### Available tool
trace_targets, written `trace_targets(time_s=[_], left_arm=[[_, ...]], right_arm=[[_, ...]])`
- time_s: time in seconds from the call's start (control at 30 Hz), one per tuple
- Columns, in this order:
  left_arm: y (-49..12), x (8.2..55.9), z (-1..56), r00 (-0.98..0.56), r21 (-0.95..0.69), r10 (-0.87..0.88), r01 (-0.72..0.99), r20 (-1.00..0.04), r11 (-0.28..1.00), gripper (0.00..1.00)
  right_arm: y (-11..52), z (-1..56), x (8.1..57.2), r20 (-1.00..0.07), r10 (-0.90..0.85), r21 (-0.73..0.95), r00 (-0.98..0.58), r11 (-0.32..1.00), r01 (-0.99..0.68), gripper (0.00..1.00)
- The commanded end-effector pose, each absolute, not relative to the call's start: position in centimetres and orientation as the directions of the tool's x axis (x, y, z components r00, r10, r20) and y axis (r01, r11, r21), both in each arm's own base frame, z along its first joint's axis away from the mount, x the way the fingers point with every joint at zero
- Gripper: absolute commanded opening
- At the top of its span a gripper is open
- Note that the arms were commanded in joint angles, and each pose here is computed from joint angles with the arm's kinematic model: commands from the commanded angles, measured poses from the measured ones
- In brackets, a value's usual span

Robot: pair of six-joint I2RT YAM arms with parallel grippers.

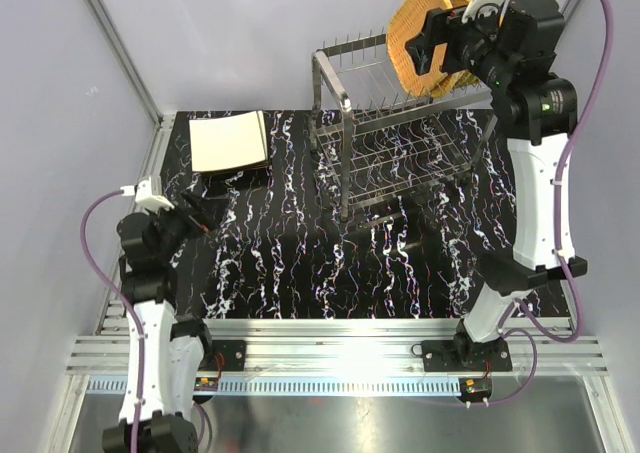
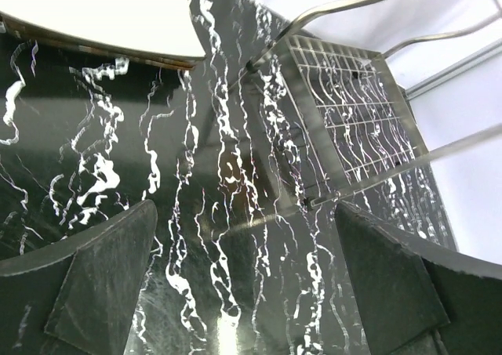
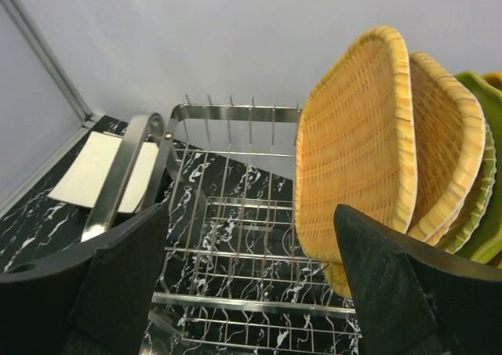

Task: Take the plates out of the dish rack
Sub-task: Grab a plate with the right arm

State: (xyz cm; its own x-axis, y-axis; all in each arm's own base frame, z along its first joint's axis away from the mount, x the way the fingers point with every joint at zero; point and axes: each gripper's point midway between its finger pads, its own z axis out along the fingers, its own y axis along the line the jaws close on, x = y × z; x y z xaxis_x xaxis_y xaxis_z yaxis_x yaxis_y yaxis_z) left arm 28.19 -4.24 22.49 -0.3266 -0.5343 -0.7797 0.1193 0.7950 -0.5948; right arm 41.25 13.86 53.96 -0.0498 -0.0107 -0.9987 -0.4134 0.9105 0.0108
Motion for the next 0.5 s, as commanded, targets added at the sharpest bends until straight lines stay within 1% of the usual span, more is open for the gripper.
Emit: trace_targets(time_s=[0.0,0.1,0.23,0.47], left_arm=[[-4.8,27.1,23.9,-0.267,-0.513,-0.455,0.212,-0.849,0.832,0.99],[-5.1,26.6,22.6,-0.321,-0.534,-0.460,0.199,-0.828,0.822,0.99],[-5.4,26.0,22.3,-0.331,-0.547,-0.470,0.199,-0.819,0.813,0.99],[-5.4,25.3,21.6,-0.354,-0.554,-0.475,0.168,-0.806,0.815,0.99]], right_arm=[[11.9,55.6,42.6,-0.999,-0.029,-0.035,0.023,0.943,-0.332,0.92],[11.2,56.2,44.0,-0.998,-0.016,-0.032,0.055,0.950,-0.309,0.90],[10.5,56.2,45.4,-0.998,0.042,0.025,0.049,0.951,-0.308,0.87],[9.5,55.5,46.7,-0.969,0.244,0.240,-0.033,0.909,-0.341,0.79]])
